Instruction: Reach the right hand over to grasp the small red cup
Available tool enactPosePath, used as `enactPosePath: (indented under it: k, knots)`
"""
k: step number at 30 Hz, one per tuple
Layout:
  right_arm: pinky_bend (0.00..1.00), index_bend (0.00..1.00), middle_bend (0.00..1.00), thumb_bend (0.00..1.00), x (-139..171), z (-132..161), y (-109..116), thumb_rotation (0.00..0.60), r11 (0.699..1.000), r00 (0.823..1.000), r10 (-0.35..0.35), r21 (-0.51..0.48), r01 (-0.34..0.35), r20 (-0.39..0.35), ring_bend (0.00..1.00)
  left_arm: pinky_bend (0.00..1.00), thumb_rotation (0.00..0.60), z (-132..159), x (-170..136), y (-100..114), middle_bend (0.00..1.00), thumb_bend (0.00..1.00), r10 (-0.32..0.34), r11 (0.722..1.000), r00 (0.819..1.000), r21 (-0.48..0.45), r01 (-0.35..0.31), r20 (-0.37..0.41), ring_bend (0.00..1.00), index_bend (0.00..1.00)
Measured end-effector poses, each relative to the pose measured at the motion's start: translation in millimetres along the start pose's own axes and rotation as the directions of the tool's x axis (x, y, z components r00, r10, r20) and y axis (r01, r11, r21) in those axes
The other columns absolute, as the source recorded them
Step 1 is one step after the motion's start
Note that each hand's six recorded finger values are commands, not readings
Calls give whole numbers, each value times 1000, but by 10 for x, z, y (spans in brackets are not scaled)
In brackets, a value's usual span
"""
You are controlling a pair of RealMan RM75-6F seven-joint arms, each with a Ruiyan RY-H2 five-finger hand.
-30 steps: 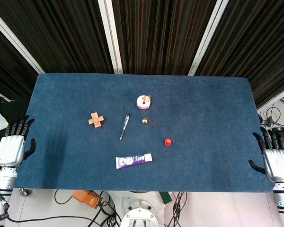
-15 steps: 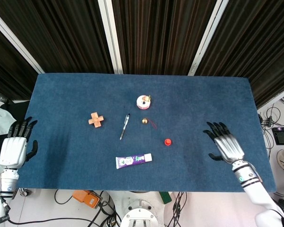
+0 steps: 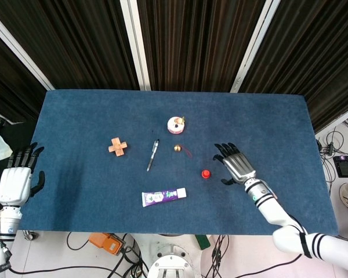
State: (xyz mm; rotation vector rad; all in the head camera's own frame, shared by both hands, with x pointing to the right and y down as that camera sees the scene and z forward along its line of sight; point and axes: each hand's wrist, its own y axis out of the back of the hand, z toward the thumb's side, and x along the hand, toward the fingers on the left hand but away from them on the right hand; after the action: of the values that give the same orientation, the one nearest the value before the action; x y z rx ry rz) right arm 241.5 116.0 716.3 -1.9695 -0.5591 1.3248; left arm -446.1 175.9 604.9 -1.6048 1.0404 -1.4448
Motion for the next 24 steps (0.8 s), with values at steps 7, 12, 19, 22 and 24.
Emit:
enactPosePath:
  k: [7, 12, 19, 22, 24]
  knots:
    - [27, 375, 74, 351, -213, 219, -99, 600, 999, 999, 38, 0, -38, -38, 84, 36, 600, 9, 5, -11, 29, 534, -3, 1000, 1000, 3, 3, 4, 46, 112]
    - [27, 401, 74, 352, -273, 347, -124, 600, 999, 997, 49, 11, -48, -64, 84, 36, 600, 4, 10, -3, 29, 534, -1, 1000, 1000, 0, 1, 3, 46, 111]
    - [29, 446, 74, 352, -309, 388, -151, 600, 998, 996, 60, 21, -59, -65, 85, 36, 600, 0, 11, -2, 29, 534, -2, 1000, 1000, -1, 2, 3, 46, 111]
    - [30, 464, 74, 358, -326, 386, -166, 600, 997, 996, 67, 28, -66, -61, 86, 36, 600, -3, 11, -3, 29, 534, -2, 1000, 1000, 0, 2, 2, 46, 112]
    - [31, 478, 74, 367, -338, 384, -174, 600, 997, 996, 72, 32, -70, -58, 86, 36, 600, -7, 12, -3, 29, 535, -2, 1000, 1000, 0, 2, 1, 46, 112]
